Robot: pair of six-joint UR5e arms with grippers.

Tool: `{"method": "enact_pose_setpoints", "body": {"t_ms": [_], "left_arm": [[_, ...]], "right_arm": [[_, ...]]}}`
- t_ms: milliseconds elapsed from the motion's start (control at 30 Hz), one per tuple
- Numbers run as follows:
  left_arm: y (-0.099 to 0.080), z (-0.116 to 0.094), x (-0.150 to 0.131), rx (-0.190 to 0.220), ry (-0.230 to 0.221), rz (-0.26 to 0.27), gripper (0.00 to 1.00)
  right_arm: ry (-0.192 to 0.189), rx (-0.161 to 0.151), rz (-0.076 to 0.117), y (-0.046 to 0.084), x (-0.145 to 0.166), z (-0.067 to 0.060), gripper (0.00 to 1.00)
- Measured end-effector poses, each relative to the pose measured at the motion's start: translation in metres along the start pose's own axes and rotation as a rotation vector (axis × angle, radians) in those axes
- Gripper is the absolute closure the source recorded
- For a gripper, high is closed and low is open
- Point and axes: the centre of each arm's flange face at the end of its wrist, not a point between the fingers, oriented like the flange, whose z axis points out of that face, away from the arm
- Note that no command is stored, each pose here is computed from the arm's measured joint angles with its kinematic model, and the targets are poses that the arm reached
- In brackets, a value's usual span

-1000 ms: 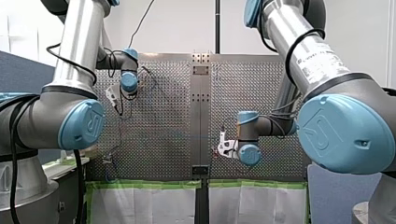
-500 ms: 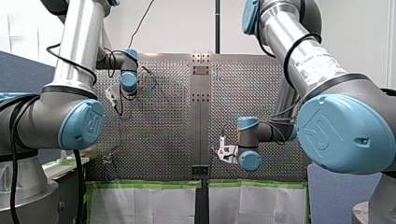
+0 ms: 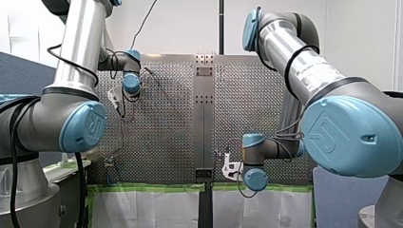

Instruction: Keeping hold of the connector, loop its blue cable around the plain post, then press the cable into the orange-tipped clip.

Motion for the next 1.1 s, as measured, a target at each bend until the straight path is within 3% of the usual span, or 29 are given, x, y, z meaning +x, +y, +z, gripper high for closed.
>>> {"method": "enact_pose_setpoints", "body": {"t_ms": [500, 700, 900, 1100], "left_arm": [[0.0, -0.001, 0.001, -0.002, 0.007, 0.001, 0.0], [0.004, -0.001, 0.001, -0.017, 0.019, -0.037, 0.0], [0.02, 0.001, -0.003, -0.066, 0.031, -0.092, 0.0], [0.047, 0.008, -0.008, -0.115, 0.031, -0.154, 0.0]], "right_arm": [[-0.027, 0.011, 0.021, 0.006, -0.046, -0.008, 1.0], [-0.029, 0.01, 0.021, 0.007, -0.052, -0.009, 1.0], [-0.03, 0.01, 0.02, 0.007, -0.052, -0.009, 1.0], [-0.034, 0.01, 0.017, 0.007, -0.052, -0.007, 1.0]]}}
